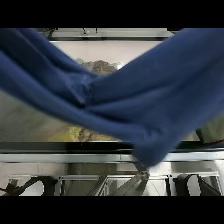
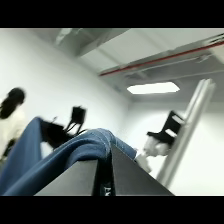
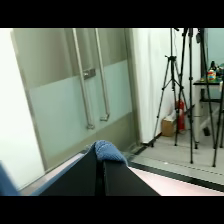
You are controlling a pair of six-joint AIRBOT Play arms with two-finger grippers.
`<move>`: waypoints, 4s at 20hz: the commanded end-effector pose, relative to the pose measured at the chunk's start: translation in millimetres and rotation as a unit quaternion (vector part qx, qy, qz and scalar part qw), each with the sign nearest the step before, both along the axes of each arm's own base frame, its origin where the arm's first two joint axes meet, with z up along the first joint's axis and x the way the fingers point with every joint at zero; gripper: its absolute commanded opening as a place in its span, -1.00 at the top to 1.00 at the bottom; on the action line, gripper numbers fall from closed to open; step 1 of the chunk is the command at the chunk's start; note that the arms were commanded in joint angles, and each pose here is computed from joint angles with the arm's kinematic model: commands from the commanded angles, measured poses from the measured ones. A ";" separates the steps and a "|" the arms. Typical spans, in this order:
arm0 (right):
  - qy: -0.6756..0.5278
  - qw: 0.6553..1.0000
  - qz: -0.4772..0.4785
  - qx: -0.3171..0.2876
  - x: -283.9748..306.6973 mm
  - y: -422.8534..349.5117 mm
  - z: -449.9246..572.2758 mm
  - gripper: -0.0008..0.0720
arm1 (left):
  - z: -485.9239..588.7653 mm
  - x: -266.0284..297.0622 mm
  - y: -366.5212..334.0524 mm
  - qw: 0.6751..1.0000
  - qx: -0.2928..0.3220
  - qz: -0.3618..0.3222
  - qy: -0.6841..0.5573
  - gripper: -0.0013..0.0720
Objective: Fold the shirts.
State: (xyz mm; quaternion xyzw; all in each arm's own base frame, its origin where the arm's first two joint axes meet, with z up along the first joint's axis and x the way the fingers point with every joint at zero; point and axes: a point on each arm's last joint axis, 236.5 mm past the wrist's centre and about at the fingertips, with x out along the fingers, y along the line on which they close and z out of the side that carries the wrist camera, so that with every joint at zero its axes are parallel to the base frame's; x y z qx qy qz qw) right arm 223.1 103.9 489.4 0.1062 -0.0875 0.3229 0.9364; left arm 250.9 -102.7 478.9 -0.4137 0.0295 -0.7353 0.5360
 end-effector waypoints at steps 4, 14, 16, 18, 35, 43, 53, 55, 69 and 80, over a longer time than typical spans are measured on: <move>0.095 0.995 -0.006 0.005 29.4 -19.5 -39.2 0.94 | -77.7 43.3 -38.0 0.973 0.192 0.100 0.082 0.92; 0.260 0.961 0.056 0.076 166.7 -36.7 -186.5 0.94 | -251.7 180.4 2.5 0.928 0.200 0.174 0.263 0.90; 0.308 0.946 0.082 0.061 175.6 -30.0 -222.4 0.94 | -277.8 185.5 3.2 0.925 0.201 0.146 0.289 0.90; 0.377 0.918 0.115 0.038 171.4 -16.5 -269.7 0.94 | -304.8 181.6 0.5 0.920 0.215 0.109 0.309 0.90; 0.660 0.747 0.080 0.018 91.4 -40.4 -485.6 -0.40 | -480.2 136.8 15.3 0.716 0.564 0.094 0.401 -0.99; 0.694 0.719 0.036 0.034 60.8 -39.8 -554.5 -0.40 | -508.6 199.9 -40.0 0.672 0.652 0.115 0.332 -0.98; 0.677 0.735 -0.002 0.041 78.2 -51.5 -557.4 -0.40 | -565.2 246.6 -44.8 0.564 0.765 0.137 0.279 -0.98; 0.676 0.736 -0.005 0.040 79.2 -52.7 -557.9 -0.40 | -563.6 258.7 -53.4 0.566 0.769 0.148 0.259 -0.76; 0.615 0.785 -0.071 -0.010 133.6 -94.4 -560.6 -0.40 | -534.9 256.6 -42.3 0.531 0.798 0.172 0.229 0.92; 0.720 0.690 0.072 0.023 77.9 -45.0 -581.4 -0.39 | -553.6 224.5 -35.9 0.507 0.815 0.120 0.255 0.91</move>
